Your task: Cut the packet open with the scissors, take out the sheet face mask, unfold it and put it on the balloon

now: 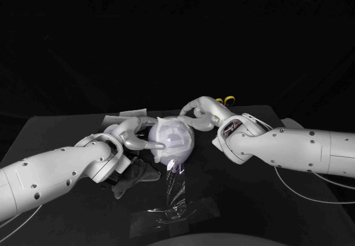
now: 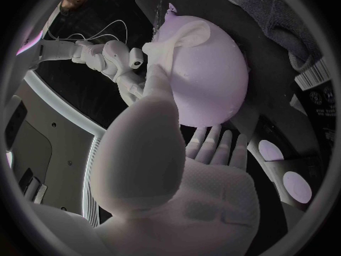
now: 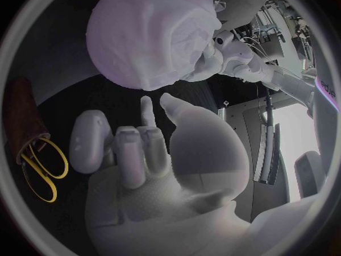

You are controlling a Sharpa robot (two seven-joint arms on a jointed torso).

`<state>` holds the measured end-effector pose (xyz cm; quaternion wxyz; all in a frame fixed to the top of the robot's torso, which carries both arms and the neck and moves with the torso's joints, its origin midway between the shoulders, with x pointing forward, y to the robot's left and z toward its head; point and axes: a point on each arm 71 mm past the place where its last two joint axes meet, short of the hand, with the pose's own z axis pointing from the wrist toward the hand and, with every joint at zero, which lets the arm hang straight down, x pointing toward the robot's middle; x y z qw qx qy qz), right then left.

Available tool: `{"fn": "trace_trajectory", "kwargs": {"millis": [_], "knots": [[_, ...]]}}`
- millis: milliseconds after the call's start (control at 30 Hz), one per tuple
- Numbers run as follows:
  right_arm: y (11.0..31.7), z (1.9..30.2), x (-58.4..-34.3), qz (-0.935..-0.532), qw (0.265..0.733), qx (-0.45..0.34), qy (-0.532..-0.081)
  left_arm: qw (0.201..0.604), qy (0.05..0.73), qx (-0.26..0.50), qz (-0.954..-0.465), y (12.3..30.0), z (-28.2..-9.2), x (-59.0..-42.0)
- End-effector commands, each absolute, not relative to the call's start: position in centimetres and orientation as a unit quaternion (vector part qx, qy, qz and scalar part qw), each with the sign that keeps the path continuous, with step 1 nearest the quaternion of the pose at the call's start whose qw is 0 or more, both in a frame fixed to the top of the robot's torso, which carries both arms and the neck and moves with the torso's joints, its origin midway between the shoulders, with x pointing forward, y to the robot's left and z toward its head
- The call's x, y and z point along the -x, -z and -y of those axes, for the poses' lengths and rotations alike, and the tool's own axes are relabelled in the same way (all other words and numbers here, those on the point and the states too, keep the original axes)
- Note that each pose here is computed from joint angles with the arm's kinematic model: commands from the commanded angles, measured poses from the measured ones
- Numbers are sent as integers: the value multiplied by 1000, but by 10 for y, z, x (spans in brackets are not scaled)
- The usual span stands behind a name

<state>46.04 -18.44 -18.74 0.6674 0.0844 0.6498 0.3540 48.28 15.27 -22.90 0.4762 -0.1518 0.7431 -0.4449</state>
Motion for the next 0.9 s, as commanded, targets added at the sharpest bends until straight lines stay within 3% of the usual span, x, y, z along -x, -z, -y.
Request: {"fn": "trace_trajectory", "kwargs": {"millis": [33,900], "knots": [[191,183,-461,-666,651,-82,-355,465,445,151,-750,232,-150,-481],[197,177,-462,-691,629,-73,-349,465,445,151,-751,232,-151,-481]]}}
